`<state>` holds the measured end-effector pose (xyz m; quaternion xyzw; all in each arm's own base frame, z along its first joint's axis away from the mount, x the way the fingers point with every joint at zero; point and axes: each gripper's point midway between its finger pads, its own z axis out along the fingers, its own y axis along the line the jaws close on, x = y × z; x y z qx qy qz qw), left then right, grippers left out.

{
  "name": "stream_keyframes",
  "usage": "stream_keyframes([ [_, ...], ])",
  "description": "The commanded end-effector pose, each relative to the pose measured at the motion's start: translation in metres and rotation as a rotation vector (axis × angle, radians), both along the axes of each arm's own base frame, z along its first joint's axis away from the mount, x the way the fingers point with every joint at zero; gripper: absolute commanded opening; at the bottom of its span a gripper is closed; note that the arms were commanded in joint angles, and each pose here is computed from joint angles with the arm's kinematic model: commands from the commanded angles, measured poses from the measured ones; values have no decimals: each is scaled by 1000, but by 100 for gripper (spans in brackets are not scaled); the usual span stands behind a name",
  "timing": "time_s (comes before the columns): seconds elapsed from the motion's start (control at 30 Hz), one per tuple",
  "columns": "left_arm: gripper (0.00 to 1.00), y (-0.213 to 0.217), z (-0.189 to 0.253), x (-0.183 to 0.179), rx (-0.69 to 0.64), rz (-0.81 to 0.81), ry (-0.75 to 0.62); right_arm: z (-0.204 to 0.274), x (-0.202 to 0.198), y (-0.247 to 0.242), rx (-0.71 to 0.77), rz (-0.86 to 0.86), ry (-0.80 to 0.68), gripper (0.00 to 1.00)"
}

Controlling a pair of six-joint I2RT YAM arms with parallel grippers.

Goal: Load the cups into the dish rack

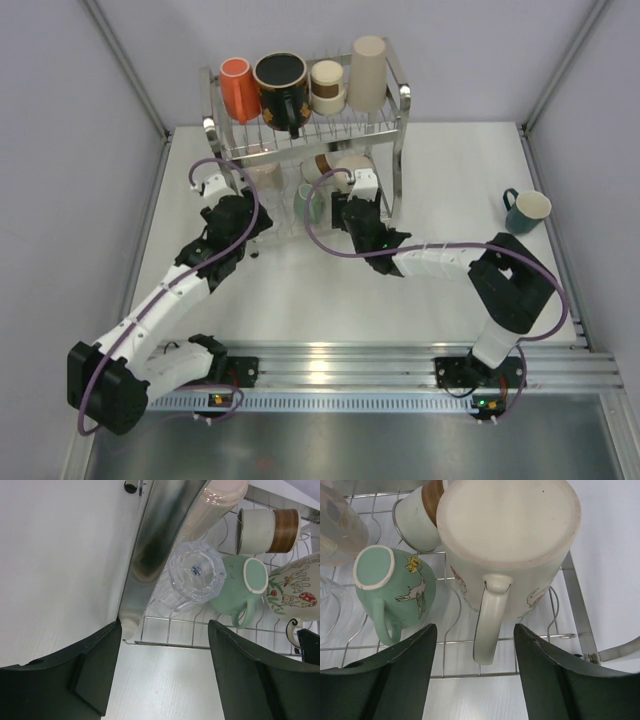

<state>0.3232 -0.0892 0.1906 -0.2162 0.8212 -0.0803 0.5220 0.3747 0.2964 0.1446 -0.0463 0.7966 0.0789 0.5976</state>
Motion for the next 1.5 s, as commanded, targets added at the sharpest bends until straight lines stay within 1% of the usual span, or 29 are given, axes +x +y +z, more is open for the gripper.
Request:
stream_keyframes([
  [0.0, 76, 10, 9, 12, 47, -1, -70, 21, 14, 2, 97, -56, -57, 63],
  [0.1, 75, 13, 8, 12, 68, -4, -65, 22, 15, -2, 126, -64, -58, 63],
  [0.2, 76, 15, 9, 12, 77, -2, -77, 17, 17, -5, 120, -71, -52, 60],
  [0.4, 75, 33, 18, 11, 114, 58, -86, 12, 20, -7, 148, -62, -32, 59],
  [0.57, 75, 36, 14, 5, 104, 44, -88, 14, 17, -7, 161, -48, -35, 59],
  [0.63, 75, 31, 19, 10, 87, 18, -131, 12, 17, -6, 159, -46, -32, 59],
  [0.67, 75, 23, 18, 13, 65, -24, -140, 12, 18, -5, 165, -46, -28, 59],
  [0.77, 71, 18, 12, 24, 31, -71, -137, 11, 20, -7, 173, -54, -23, 59],
  [0.87, 68, 21, 9, 29, 45, -65, -117, 8, 24, -9, 173, -70, -22, 58],
  [0.97, 63, 21, 9, 31, 59, -73, -118, 0, 30, -9, 157, -79, -10, 56],
  [1.03, 55, 23, 7, 29, 71, -78, -120, 0, 34, -5, 160, -78, -6, 53],
  [1.07, 52, 23, 8, 29, 74, -78, -125, -4, 36, -4, 154, -77, 1, 50],
  [1.1, 48, 24, 9, 28, 79, -79, -128, -5, 37, -3, 150, -79, 6, 48],
  [1.13, 39, 25, 7, 28, 83, -79, -124, 0, 41, -1, 157, -85, -2, 46],
  [1.17, 35, 27, 6, 28, 86, -73, -123, -2, 43, 0, 155, -90, 3, 43],
  [1.23, 26, 29, 3, 28, 91, -69, -111, 2, 47, 4, 161, -95, 2, 40],
  [1.27, 19, 31, 2, 28, 91, -66, -106, -1, 48, 5, 162, -99, 6, 36],
  [1.33, 10, 28, -2, 28, 80, -81, -96, 2, 51, 7, 168, -108, 6, 29],
  [1.37, 1, 29, -4, 29, 79, -82, -91, -2, 53, 8, 171, -117, 15, 20],
  [1.47, 0, 26, -7, 29, 68, -100, -88, -1, 58, 5, 175, -172, 24, 3],
])
